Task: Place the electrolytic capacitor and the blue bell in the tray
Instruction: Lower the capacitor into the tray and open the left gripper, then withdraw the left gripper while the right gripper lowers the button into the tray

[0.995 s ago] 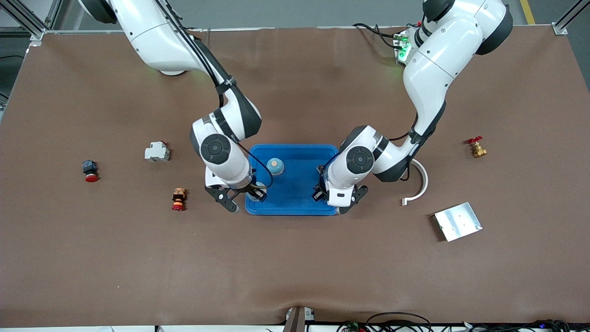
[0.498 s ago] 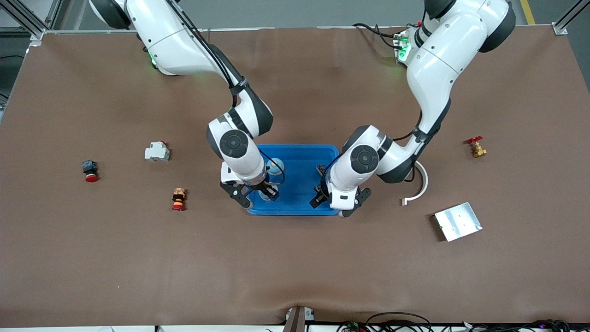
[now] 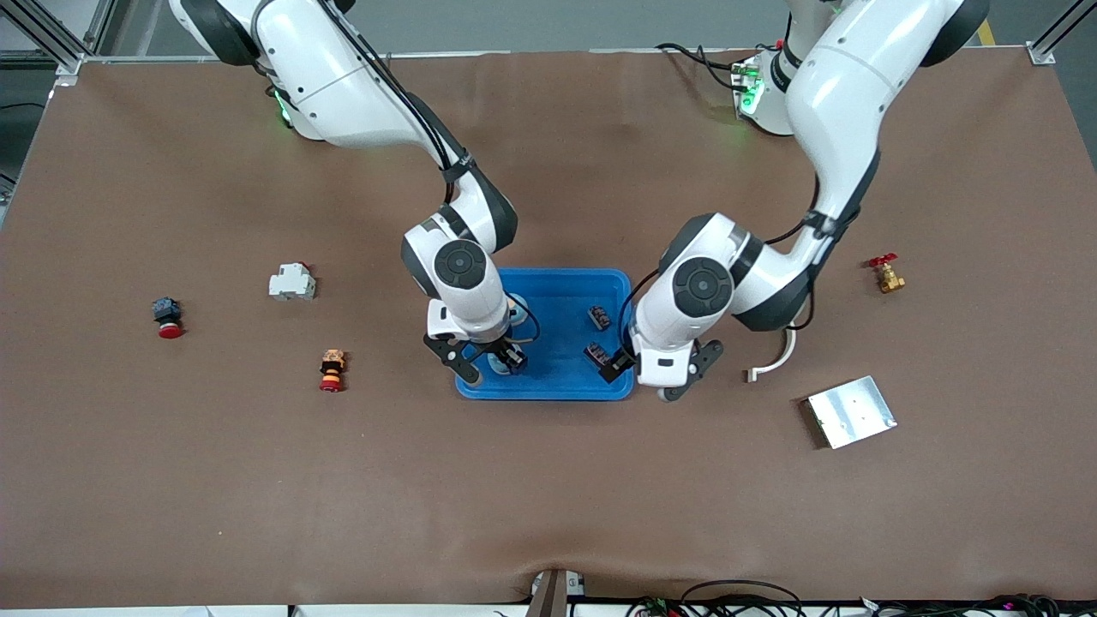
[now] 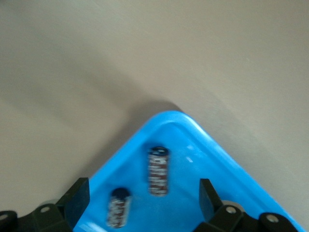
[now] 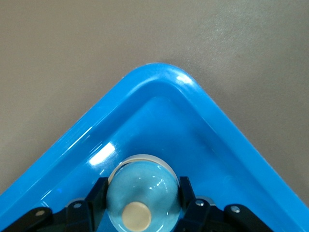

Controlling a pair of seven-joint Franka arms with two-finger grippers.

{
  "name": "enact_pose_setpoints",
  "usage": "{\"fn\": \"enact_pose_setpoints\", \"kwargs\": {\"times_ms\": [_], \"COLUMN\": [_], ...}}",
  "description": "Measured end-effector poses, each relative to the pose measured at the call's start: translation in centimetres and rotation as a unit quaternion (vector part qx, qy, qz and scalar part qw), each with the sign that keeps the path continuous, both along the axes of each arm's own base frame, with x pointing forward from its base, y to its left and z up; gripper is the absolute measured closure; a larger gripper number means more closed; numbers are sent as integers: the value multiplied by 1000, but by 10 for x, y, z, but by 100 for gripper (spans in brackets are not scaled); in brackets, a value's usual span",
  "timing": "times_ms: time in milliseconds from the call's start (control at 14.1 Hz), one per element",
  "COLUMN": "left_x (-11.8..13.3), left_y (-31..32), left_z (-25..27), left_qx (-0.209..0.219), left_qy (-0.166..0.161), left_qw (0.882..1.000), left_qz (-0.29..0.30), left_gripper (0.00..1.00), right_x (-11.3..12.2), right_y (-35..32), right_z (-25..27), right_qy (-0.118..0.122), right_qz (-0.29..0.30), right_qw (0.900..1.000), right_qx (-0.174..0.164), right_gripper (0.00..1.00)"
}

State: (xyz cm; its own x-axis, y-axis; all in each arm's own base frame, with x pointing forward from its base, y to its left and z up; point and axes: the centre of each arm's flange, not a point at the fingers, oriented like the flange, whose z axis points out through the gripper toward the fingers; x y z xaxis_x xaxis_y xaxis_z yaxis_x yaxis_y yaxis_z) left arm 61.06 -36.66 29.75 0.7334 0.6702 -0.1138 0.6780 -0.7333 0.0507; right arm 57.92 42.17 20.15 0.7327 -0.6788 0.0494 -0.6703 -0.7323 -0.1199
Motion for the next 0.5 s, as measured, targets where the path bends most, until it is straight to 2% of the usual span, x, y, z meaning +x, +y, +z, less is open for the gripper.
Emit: {"fn": "enact_pose_setpoints", "kwargs": {"times_ms": [213, 498], "left_x": [2, 19], "left_y": [28, 95], "left_z": [28, 47], "left_qx": [4, -32], "left_qy": [21, 52], "left_qw": [999, 996], "left_qz": [-33, -66], "left_gripper": [0, 0], "right_x": [0, 0], "right_y": [2, 3], "right_z": [-4, -8], "right_qy": [1, 1], "right_qz": [-2, -2], "right_qw": [1000, 1000], "right_qx": [0, -1], "right_gripper": [36, 36]}}
